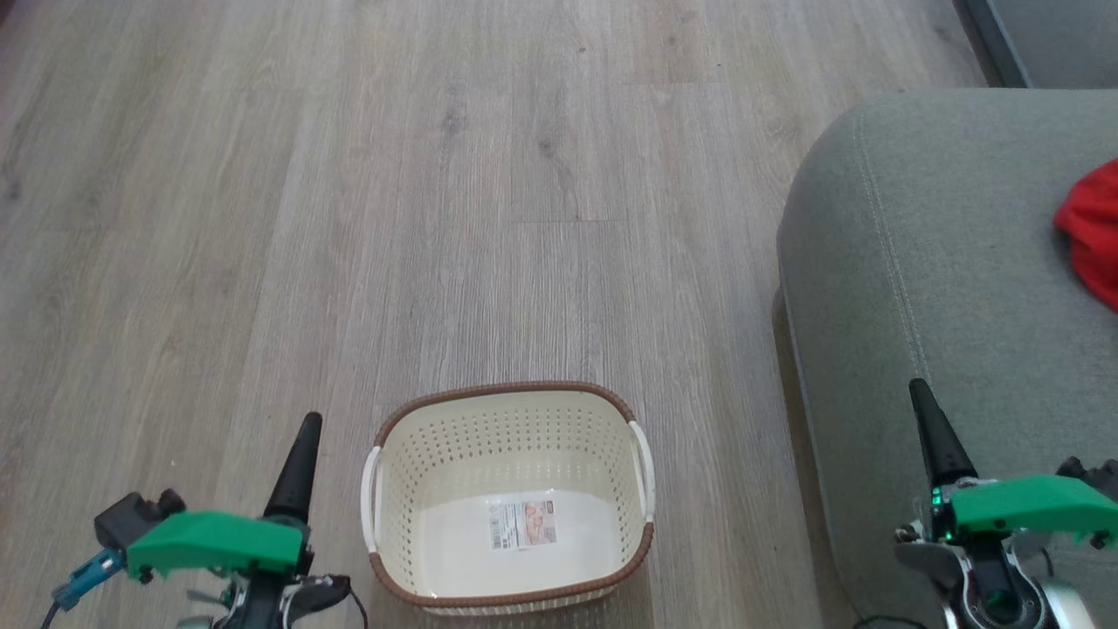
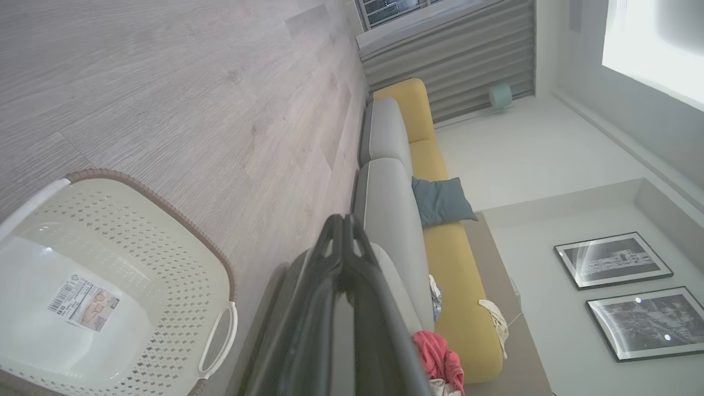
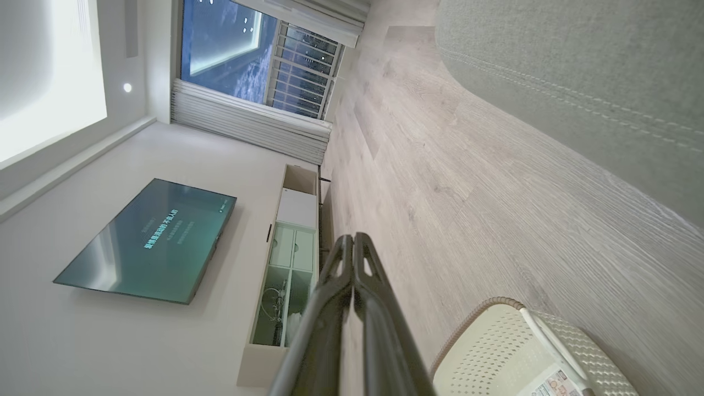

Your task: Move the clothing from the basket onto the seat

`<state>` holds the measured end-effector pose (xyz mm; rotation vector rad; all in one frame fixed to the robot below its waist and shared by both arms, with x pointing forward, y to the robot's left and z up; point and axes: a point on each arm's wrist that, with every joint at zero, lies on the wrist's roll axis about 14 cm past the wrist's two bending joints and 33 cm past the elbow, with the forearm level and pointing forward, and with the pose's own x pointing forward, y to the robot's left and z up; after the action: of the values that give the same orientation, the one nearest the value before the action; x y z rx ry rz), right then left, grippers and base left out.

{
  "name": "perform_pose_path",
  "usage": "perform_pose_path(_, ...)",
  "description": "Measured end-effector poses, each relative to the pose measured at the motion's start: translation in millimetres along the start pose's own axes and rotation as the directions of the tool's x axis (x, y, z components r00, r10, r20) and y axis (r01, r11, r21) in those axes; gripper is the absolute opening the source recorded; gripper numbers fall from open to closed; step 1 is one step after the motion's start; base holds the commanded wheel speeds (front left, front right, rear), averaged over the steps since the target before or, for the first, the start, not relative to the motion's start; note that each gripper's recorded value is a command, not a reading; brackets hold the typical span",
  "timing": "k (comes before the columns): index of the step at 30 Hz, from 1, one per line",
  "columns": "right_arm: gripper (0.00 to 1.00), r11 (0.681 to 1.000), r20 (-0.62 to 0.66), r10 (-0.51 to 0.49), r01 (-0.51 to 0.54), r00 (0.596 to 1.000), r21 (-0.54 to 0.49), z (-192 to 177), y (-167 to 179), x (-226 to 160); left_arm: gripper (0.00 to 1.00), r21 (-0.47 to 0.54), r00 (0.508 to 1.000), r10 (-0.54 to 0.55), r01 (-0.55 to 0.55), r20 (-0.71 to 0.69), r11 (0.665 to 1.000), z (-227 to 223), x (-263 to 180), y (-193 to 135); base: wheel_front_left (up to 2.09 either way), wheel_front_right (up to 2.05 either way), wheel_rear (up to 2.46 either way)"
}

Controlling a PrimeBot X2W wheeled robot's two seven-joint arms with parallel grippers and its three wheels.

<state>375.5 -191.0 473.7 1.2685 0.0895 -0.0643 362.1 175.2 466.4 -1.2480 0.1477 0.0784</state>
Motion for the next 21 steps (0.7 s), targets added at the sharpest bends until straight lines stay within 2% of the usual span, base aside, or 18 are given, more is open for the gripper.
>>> perform_pose_path(21, 0.0, 0.977, 0.021, -0.007, 0.002, 1.0, 0.213, 12.4, -4.2, -4.3, 0.0, -0.233, 0.999, -0.038, 0.037, 0.001, 0.972, 9.0, 7.0, -4.6, 0.0, 0.0, 0.0)
